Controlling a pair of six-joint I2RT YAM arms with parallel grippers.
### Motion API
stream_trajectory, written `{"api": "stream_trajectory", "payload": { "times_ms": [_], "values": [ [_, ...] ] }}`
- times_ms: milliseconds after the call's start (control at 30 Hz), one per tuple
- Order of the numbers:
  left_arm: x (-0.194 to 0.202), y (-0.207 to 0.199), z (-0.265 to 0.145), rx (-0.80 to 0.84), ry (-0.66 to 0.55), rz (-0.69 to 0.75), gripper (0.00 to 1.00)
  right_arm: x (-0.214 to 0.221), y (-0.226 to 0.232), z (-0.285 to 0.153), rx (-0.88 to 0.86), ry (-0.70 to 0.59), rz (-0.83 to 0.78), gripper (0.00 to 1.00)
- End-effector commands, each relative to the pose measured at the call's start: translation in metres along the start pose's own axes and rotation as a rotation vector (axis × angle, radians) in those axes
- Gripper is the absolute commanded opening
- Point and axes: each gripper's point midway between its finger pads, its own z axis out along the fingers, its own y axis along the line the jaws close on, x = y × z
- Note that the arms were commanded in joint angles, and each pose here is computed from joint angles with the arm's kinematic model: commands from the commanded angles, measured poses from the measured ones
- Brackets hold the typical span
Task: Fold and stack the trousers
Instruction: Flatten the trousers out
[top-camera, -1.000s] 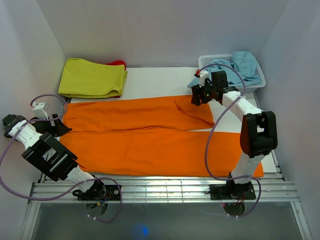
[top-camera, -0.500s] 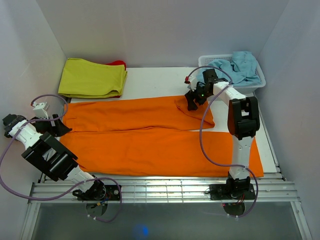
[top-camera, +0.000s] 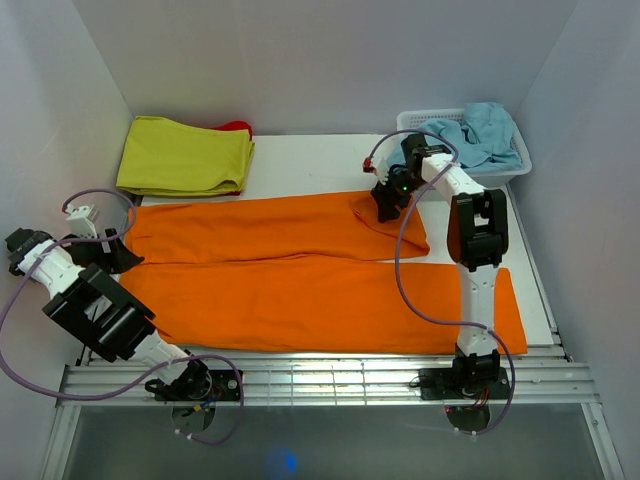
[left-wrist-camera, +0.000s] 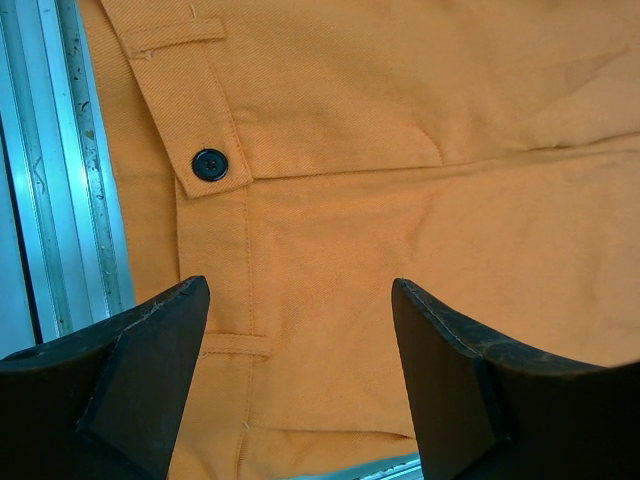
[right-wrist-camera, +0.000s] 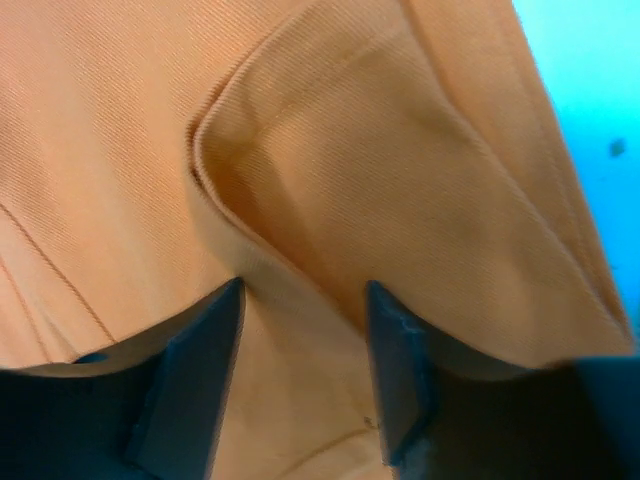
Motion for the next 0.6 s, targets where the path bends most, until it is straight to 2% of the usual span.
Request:
{"api": "stream_trajectory", "payload": {
  "times_ms": [0,67,100,167,300,400,567],
  "values": [
    [-0.005,-0.005,0.000,0.022,-0.018,0.003,0.84,-0.005,0.015,-0.005,-0.072,0.010,-0.046,0.54],
    [-0.006,-0.006,-0.001,0.021,-0.021,0.006,0.84,-0.009,0.018,-0.011,-0.072,0.006,-0.051,0.42],
    [-0.007,-0.005,-0.002,0.016,-0.019,0.011,0.84,-0.010,0.019,-0.014,-0.068,0.003,-0.053,0.28],
    [-0.008,-0.005,-0.003,0.012,-0.021,0.017,0.84,-0.021,0.020,-0.029,-0.035,-0.019,-0.073,0.10],
    [-0.010,-0.001,-0.003,0.001,-0.018,0.012,0.84,-0.035,0.020,-0.064,0.035,-0.065,-0.041,0.08],
    [-0.011,0.003,-0.003,-0.012,-0.016,-0.002,0.84,-0.029,0.009,-0.100,0.133,-0.106,0.049,0.08],
    [-0.011,0.012,-0.001,-0.040,-0.011,-0.008,0.84,0.037,-0.016,-0.158,0.333,-0.075,0.292,0.08]
  ]
}}
